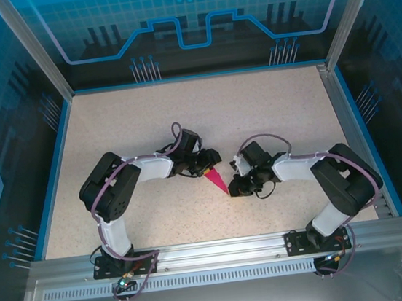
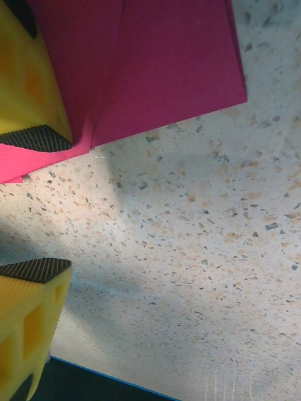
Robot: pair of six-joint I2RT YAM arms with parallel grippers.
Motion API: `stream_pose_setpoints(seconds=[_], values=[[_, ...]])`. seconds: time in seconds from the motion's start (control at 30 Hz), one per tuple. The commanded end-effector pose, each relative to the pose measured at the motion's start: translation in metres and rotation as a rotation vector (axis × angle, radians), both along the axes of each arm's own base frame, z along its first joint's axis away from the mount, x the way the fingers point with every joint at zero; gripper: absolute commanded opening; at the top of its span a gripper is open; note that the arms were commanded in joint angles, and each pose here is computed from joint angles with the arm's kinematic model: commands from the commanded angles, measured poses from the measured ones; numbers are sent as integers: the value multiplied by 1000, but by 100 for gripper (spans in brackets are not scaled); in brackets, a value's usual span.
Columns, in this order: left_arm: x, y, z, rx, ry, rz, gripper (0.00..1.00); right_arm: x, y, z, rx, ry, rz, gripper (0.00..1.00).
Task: Fold a paper plane with a square sheet of paper (pick it up from the middle)
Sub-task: Fold the wing for the fifth time at the center of the table.
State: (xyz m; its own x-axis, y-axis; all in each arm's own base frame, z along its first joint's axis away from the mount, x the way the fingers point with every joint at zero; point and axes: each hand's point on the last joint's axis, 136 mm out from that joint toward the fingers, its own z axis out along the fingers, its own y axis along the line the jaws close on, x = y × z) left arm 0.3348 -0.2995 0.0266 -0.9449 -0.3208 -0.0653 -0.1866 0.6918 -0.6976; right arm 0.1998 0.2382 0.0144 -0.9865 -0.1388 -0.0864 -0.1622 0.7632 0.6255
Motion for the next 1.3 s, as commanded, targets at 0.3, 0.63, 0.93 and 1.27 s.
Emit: stream_pose_setpoints(seconds=[0.3,0.63,0.93,1.27], values=[[-18,17,-41,104,91,-18,53,51,43,32,129,-38,-34,14],[-15,12,-32,84,66,-36,54,30,17,-30,-31,79,-64,11],[-2,-4,26,-14,-74,-97,59,20,7,-42,-69,109,-87,9],[-14,-6,22,-67,-89,-117,54,22,9,-42,-60,115,-100,7]])
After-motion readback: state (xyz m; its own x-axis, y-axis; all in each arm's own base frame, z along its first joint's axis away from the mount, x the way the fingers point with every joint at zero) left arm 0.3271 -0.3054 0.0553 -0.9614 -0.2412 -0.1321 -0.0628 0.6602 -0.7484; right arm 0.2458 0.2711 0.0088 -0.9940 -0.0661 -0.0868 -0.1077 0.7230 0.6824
